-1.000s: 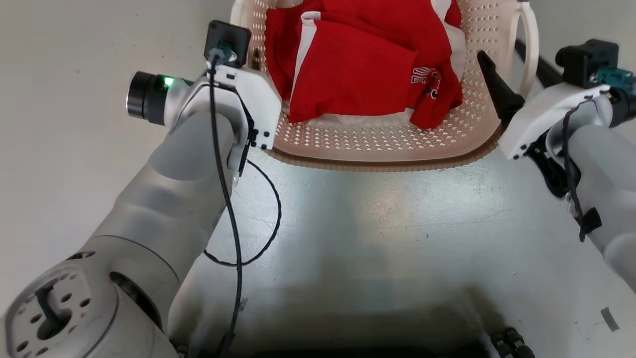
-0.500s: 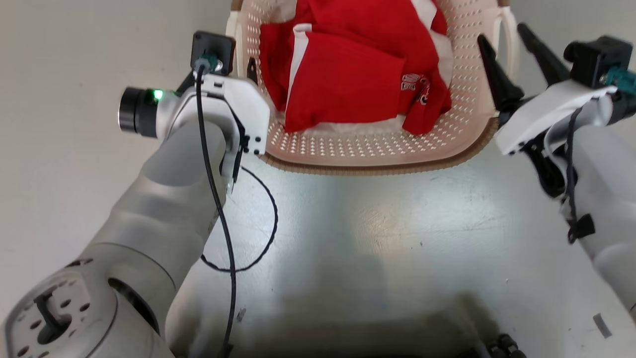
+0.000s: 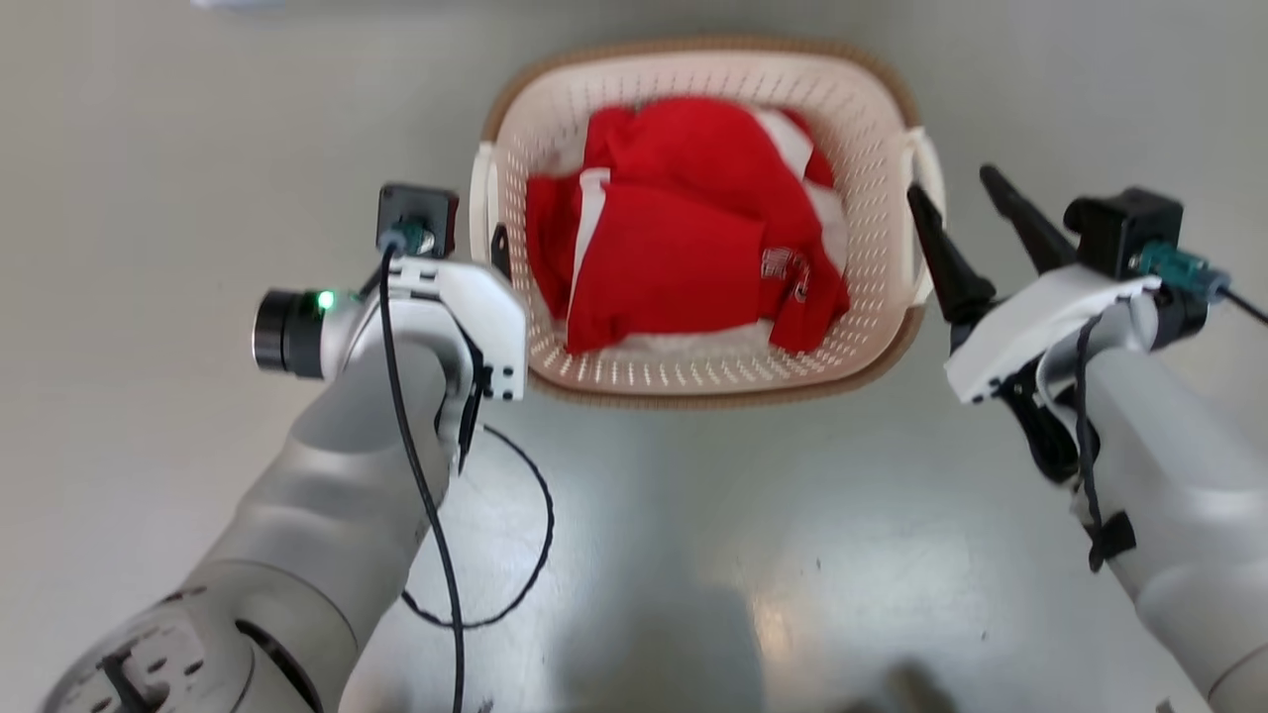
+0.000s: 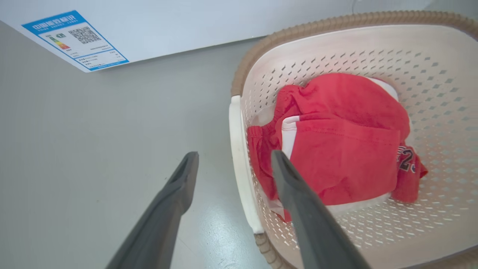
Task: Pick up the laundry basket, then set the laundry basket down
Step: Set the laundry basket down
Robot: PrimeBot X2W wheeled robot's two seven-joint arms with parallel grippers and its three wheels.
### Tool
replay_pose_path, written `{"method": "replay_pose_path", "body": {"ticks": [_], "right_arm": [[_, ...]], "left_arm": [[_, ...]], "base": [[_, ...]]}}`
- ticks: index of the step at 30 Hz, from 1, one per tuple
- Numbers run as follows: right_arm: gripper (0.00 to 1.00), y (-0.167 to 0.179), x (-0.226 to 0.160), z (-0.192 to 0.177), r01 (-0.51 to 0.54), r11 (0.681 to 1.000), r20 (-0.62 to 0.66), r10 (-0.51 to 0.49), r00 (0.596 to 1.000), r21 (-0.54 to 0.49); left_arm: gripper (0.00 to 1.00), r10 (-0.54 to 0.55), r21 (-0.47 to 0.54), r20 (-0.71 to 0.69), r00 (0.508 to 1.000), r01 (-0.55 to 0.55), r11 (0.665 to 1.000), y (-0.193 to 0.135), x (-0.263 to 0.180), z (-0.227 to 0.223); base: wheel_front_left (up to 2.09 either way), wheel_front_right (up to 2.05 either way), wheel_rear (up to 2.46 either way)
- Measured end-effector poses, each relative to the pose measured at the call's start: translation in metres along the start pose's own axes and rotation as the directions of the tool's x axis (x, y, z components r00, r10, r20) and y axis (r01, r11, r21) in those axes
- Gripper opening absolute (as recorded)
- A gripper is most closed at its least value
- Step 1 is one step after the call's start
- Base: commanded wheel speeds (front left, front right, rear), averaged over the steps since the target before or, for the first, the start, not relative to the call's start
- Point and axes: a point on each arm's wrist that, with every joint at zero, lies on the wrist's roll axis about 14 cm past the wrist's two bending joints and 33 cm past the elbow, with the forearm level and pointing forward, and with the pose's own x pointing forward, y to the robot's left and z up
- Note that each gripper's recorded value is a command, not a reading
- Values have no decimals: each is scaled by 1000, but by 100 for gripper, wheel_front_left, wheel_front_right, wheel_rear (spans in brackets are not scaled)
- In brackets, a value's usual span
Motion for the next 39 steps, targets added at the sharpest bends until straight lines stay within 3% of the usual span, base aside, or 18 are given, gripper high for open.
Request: {"method": "replay_pose_path", "body": {"ticks": [10, 20, 30, 39], "right_arm": [[100, -1, -62, 67, 63, 996, 175, -52, 983, -56], [100, -6, -150, 107, 161, 982, 345, -118, 931, -97], [100, 5, -222, 124, 204, 974, 492, -133, 860, -94], [100, 12, -259, 102, 217, 972, 514, -138, 846, -96]], "left_arm": [[100, -28, -51, 170, 985, 37, 998, -8, -60, 53], [100, -47, -80, 354, 934, 81, 993, -13, -142, 69], [100, -8, -107, 522, 853, 75, 991, -1, -213, 70], [100, 78, -162, 601, 796, 25, 987, 23, -256, 56]], "base": [[0, 0, 0], [0, 0, 0], [0, 0, 0], [0, 0, 0]]}}
